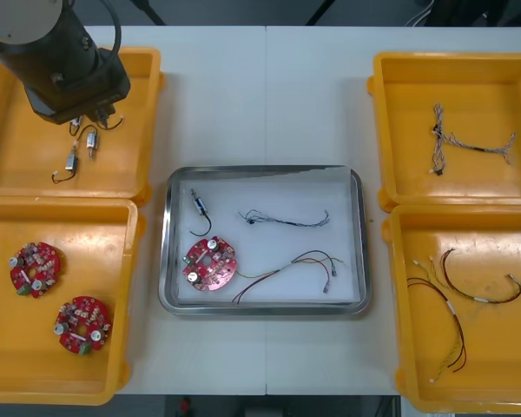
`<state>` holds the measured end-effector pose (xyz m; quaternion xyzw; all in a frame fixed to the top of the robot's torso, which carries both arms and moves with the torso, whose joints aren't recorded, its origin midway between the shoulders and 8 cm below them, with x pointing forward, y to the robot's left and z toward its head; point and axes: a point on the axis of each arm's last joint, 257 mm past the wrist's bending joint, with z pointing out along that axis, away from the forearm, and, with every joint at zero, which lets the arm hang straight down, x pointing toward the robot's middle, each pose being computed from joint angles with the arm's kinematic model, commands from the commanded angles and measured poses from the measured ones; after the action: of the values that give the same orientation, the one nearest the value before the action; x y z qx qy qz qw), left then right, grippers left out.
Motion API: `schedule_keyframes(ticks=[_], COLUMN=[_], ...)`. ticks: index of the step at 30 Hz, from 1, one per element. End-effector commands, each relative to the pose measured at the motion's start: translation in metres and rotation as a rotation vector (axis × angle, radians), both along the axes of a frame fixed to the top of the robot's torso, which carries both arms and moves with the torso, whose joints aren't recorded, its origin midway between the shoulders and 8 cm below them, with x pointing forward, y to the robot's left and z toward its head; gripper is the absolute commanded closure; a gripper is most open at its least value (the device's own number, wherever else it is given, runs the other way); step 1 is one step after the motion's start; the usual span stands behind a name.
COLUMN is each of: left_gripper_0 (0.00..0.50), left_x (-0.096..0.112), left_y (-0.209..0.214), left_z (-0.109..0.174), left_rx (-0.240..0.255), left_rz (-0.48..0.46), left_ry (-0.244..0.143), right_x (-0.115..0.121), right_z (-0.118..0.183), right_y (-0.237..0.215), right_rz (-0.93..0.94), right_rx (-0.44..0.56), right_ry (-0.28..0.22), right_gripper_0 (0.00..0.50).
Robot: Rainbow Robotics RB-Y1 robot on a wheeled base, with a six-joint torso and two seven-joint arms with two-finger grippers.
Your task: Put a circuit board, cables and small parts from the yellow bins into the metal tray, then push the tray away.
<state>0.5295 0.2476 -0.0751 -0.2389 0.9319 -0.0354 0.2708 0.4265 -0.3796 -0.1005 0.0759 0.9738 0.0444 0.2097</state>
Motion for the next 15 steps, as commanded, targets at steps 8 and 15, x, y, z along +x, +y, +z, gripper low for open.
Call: schedule_keyframes(ticks=[8, 15], left_gripper_0=[0.5, 0.5], left_x=[-0.013, -0.014], left_y=[-0.055, -0.089], left_z=[-0.023, -0.052], left_rx=[-0.116, -0.087], left_rz=[0.072, 0.045], left_ry=[-0.073, -0.082], right_x=[-0.028, -0.024], right_z=[-0.011, -0.023], right_y=[-0.029, -0.021], right_rz=[-0.048, -0.044], right_rx=[-0.067, -0.048], right_ry=[0.009, 0.007], right_gripper_0=[0.0, 0.0])
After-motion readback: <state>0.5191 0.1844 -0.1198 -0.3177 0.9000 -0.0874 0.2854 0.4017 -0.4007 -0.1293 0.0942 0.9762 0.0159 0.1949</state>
